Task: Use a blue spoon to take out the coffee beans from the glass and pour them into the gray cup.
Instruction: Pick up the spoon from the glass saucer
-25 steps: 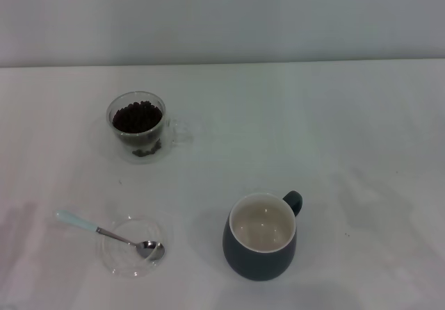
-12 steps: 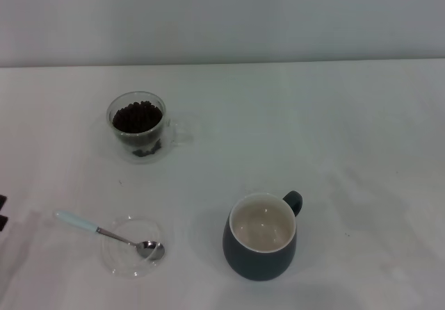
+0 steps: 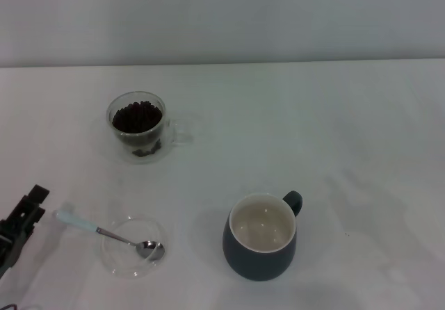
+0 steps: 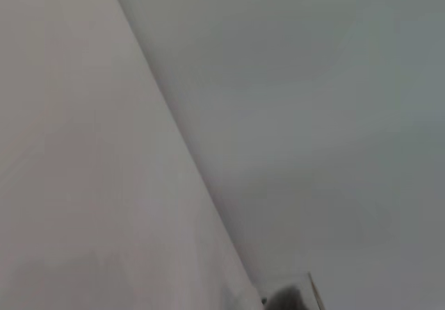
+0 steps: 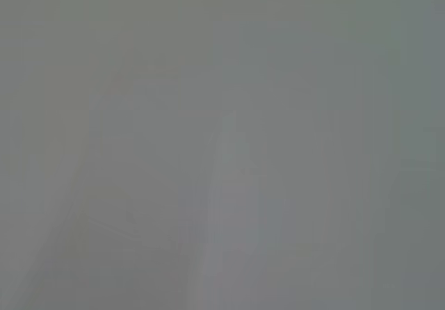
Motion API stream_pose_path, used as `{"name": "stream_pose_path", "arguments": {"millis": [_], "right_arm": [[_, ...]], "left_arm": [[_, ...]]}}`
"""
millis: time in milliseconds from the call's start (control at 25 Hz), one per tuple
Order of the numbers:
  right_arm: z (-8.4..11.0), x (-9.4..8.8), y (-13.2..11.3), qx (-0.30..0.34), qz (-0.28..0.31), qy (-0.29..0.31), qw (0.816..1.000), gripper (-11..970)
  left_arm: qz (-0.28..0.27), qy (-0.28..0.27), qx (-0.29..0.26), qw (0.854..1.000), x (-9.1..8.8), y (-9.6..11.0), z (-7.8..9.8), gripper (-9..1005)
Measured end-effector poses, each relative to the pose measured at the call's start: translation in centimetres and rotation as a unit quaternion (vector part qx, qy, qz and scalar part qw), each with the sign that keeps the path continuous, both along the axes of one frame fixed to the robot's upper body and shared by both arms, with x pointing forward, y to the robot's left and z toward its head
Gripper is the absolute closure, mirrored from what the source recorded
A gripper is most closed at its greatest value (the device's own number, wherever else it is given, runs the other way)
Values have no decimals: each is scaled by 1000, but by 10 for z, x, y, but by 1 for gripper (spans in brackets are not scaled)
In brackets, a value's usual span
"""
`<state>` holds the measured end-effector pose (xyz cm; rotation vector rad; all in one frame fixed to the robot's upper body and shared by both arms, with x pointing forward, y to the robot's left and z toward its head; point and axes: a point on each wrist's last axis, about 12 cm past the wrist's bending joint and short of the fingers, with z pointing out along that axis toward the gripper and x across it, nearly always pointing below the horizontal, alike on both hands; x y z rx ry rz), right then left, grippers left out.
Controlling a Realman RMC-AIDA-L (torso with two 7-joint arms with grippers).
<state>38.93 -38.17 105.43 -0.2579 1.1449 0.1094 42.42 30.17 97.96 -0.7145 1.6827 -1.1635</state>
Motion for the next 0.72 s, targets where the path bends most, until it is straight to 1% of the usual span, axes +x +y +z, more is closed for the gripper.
{"name": "stream_pose_path", "arguments": {"millis": [200, 440, 720], "right_arm": [[0, 0, 2, 1, 1, -3, 1000, 593], [0, 0, 2, 2, 4, -3, 1000, 593], [0, 2, 4, 2, 12, -3, 1000, 593]], "left_arm": [[-16, 6, 10, 1000, 4, -4, -1, 345], [-28, 15, 20, 999, 5, -5, -3, 345], [-52, 22, 32, 998, 12, -12, -4, 345]]}}
